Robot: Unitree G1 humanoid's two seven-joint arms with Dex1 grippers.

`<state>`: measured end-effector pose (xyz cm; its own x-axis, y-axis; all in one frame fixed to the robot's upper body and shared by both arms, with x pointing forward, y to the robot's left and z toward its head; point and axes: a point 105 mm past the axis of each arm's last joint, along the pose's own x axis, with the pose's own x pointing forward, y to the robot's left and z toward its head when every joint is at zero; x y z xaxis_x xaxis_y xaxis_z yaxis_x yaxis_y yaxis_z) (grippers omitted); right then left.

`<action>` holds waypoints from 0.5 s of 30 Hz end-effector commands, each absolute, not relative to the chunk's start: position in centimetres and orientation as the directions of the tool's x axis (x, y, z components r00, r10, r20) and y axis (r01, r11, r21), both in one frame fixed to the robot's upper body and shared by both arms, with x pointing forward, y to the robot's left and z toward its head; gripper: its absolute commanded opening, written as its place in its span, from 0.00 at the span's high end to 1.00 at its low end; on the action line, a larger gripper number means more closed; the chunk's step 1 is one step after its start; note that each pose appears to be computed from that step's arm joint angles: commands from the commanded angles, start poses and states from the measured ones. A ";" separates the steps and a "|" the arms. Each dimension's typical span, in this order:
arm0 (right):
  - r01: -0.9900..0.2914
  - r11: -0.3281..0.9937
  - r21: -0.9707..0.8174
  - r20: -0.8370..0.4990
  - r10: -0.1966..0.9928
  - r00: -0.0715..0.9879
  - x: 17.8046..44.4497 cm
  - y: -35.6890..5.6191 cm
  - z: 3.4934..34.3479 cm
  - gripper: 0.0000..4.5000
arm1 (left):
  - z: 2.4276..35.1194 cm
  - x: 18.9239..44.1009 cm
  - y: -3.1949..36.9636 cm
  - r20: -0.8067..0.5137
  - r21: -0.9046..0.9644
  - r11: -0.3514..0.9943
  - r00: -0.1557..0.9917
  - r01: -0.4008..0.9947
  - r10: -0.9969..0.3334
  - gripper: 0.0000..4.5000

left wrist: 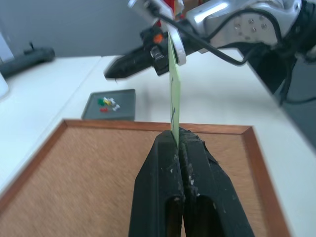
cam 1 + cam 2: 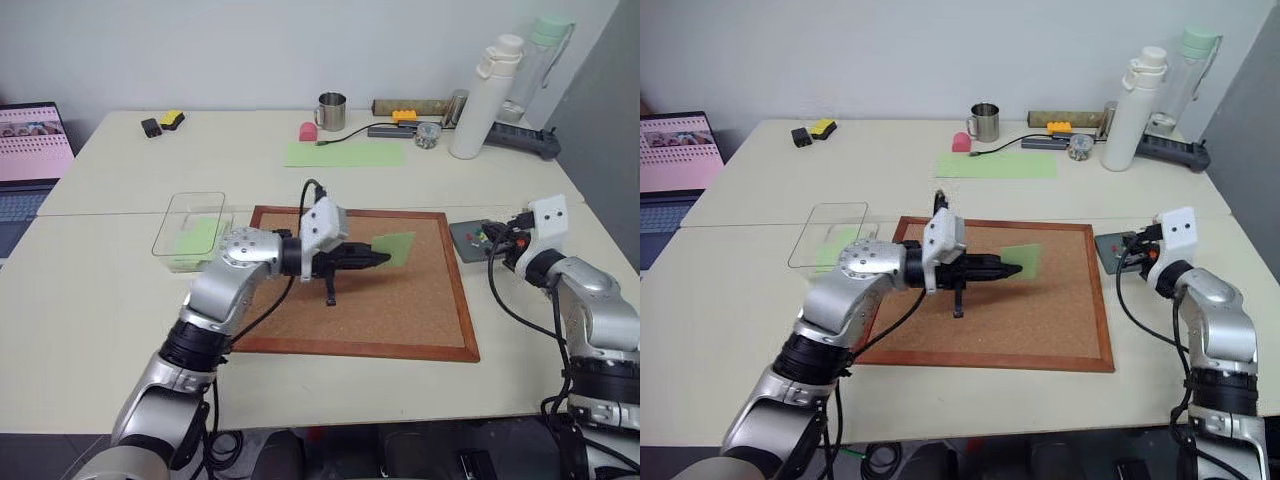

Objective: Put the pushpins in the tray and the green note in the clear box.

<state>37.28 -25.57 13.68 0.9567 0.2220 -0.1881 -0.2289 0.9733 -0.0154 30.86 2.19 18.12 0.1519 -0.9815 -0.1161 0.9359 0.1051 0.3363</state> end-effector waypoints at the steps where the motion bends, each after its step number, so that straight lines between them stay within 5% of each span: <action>1: -0.202 0.978 0.060 -0.155 0.209 0.965 38.3 -26.4 14.6 0.95 | 18.8 30.8 1.7 -0.098 0.404 0.107 0.159 0.908 -0.982 1.00; 12: -0.191 0.979 0.076 -0.139 0.200 0.970 38.6 -28.0 15.1 0.42 | 18.2 31.1 2.8 -0.096 0.362 0.178 0.227 0.915 -0.969 1.00; 15: -0.319 0.948 0.008 -0.074 0.319 0.945 37.8 -26.0 17.2 0.34 | 19.0 31.9 3.9 -0.069 0.347 0.258 0.299 0.902 -0.952 1.00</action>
<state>38.33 -27.51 13.09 0.9548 0.2181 -0.2020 -0.2019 0.9745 0.0979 31.39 2.87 16.92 0.2334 -0.9636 -0.1307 0.9304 0.1822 0.3181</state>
